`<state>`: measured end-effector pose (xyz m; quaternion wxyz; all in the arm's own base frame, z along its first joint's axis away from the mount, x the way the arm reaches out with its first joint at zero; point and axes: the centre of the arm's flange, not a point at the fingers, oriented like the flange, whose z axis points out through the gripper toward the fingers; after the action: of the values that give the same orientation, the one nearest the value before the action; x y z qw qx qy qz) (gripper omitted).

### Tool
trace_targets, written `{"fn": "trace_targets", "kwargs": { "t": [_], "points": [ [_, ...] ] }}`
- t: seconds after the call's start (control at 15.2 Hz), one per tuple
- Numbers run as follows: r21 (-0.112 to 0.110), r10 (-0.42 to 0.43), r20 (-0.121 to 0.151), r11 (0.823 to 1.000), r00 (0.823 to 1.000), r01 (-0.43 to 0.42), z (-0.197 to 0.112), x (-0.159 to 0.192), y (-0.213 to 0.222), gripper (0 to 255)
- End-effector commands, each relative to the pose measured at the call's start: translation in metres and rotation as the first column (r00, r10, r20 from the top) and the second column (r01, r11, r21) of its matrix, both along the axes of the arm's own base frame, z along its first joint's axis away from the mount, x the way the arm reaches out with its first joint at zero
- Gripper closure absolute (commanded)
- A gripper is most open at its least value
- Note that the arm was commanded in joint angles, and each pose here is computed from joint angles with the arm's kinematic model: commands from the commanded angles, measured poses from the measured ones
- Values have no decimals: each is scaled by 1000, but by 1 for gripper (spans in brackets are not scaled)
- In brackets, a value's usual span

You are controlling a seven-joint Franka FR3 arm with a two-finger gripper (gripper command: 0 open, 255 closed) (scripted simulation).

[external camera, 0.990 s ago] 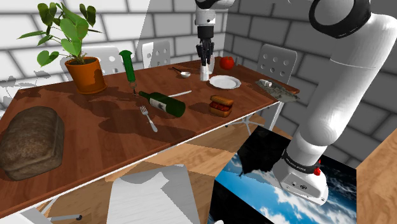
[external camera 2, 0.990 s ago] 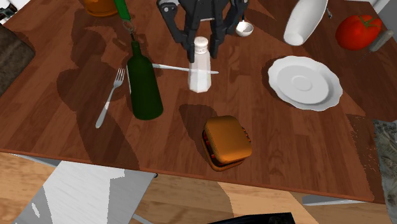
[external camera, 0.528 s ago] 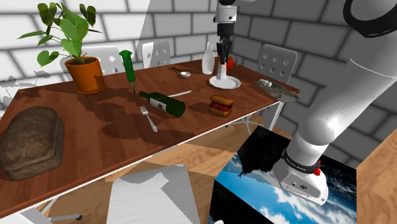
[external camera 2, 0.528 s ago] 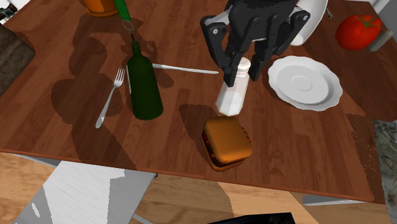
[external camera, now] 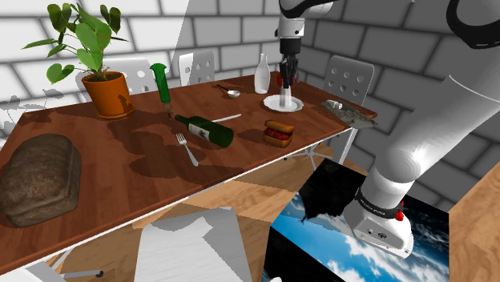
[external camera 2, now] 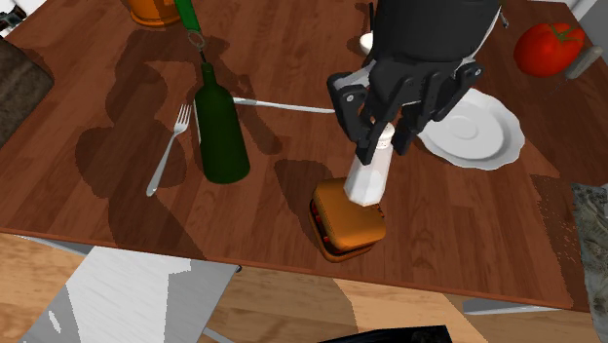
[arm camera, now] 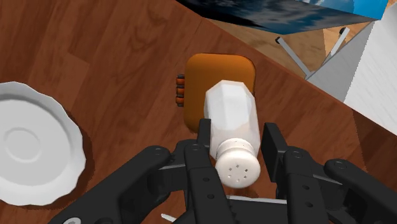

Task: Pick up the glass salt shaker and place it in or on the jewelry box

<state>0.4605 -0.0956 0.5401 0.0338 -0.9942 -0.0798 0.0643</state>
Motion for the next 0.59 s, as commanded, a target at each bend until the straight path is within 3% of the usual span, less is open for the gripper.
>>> {"fn": "trace_targets", "kwargs": {
  "t": [0.0,0.53],
  "points": [
    [0,0,0,1000,1000,0,-11,0,0,255],
    [0,0,0,1000,1000,0,-53,0,0,255]
  ]
}}
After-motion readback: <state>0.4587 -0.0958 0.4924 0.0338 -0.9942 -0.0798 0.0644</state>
